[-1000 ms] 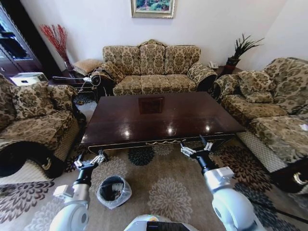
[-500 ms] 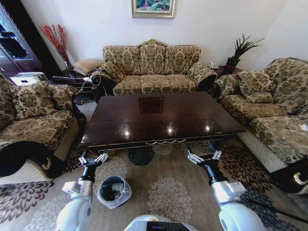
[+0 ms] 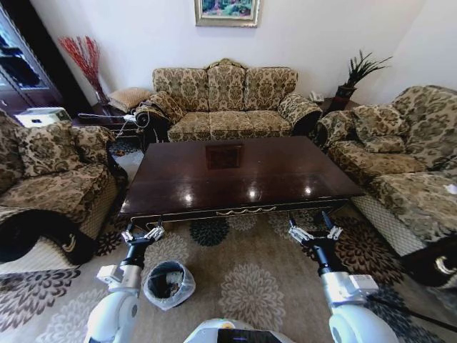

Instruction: Move to the front of the table and place the trash on the table into the trash bin.

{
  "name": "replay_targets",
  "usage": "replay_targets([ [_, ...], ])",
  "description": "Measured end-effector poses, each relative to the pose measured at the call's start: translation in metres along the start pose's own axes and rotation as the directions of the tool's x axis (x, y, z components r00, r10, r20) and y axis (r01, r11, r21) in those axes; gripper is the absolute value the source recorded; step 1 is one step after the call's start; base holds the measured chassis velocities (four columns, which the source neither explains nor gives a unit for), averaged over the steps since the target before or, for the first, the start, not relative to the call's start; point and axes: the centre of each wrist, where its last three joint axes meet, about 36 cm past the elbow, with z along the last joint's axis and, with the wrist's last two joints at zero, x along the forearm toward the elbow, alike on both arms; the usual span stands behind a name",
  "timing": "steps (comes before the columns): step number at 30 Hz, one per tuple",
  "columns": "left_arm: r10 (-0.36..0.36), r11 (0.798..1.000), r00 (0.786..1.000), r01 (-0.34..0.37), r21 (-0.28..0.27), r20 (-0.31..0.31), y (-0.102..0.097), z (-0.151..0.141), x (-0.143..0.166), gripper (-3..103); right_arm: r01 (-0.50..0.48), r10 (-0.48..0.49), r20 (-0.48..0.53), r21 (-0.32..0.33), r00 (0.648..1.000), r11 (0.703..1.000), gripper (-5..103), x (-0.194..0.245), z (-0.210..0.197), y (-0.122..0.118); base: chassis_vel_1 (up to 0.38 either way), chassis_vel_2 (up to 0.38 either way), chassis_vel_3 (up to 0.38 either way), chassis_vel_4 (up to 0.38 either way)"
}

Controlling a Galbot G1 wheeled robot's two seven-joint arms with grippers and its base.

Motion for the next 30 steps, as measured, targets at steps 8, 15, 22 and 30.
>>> replay_targets([
  [8, 0.0, 1.0, 1.0, 0.0, 0.0, -0.001, 0.0001, 0.0002, 0.0, 100, 0.001, -0.001, -0.001, 0.0, 1.0, 1.0, 100, -0.0002, 0.0003, 0.0, 0.0, 0.0, 0.0, 0.0],
  [15, 0.0, 1.0, 1.0, 0.0, 0.0, -0.001, 0.0001, 0.0004, 0.0001, 100, 0.001, -0.001, -0.002, 0.0, 1.0, 1.0, 100, -0.0003, 0.0005, 0.0001, -0.017, -0.015, 0.029, 0.027],
  [22, 0.0, 1.0, 1.0, 0.0, 0.001, -0.001, 0.0002, 0.0004, 0.0001, 100, 0.001, -0.001, -0.002, 0.0, 1.0, 1.0, 100, -0.0005, 0.0006, 0.0002, -0.118, -0.116, 0.184, 0.15],
  [30, 0.0, 1.0, 1.0, 0.0, 0.001, -0.001, 0.0002, 0.0005, 0.0001, 100, 0.002, -0.002, -0.003, 0.0, 1.0, 1.0, 100, -0.0006, 0.0007, 0.0002, -0.21, -0.225, 0.316, 0.323],
])
